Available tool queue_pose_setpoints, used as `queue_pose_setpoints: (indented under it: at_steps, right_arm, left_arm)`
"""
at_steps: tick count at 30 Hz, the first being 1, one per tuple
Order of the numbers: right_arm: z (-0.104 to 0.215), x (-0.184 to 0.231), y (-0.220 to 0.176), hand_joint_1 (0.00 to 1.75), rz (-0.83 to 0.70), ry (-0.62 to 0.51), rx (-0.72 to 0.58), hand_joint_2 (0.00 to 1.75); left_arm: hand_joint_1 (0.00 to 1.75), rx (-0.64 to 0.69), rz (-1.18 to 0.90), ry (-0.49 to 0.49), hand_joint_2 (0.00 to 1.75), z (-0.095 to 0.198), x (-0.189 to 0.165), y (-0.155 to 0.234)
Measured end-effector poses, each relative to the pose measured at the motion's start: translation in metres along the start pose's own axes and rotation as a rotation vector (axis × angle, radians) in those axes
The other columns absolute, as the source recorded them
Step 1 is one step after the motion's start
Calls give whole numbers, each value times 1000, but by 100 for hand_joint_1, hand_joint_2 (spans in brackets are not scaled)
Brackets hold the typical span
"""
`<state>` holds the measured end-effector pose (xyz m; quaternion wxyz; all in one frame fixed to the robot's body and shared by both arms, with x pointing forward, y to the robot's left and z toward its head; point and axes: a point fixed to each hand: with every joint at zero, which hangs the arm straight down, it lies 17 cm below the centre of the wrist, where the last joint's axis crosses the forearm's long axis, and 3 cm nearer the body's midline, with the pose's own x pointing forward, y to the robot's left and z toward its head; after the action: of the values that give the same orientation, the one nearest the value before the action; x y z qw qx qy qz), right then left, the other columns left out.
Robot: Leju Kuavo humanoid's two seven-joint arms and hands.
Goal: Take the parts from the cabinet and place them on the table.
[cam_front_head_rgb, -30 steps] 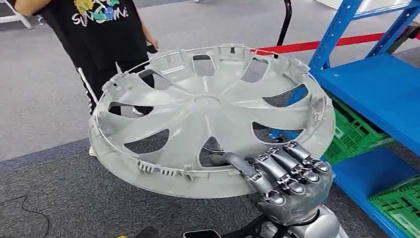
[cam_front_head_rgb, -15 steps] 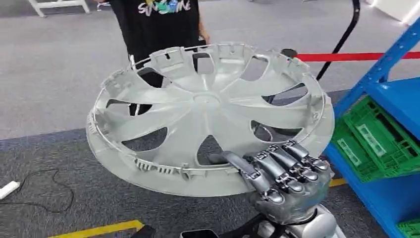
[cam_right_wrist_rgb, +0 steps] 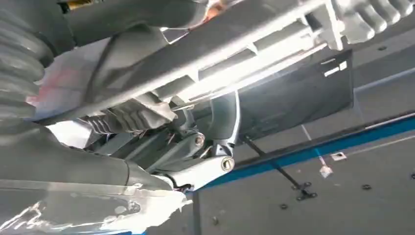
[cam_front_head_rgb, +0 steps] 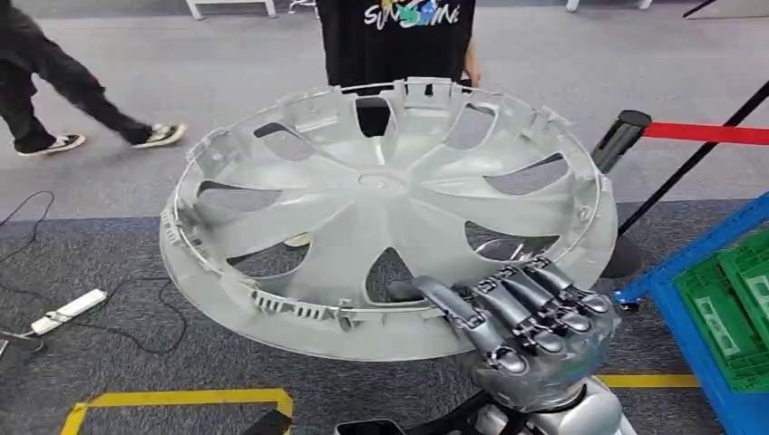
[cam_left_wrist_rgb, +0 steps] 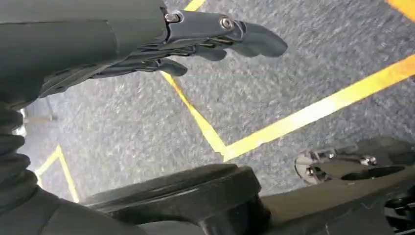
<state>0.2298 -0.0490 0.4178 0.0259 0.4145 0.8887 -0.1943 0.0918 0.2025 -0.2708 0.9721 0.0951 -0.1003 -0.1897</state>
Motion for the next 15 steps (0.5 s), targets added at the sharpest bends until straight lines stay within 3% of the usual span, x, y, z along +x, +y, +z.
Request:
queue_pose_setpoints:
  at_steps: [15]
  right_arm:
    - [-1, 0, 0, 175, -1, 1, -2, 175]
  left_arm:
    - [0, 3, -2, 1, 175, -1, -1, 2]
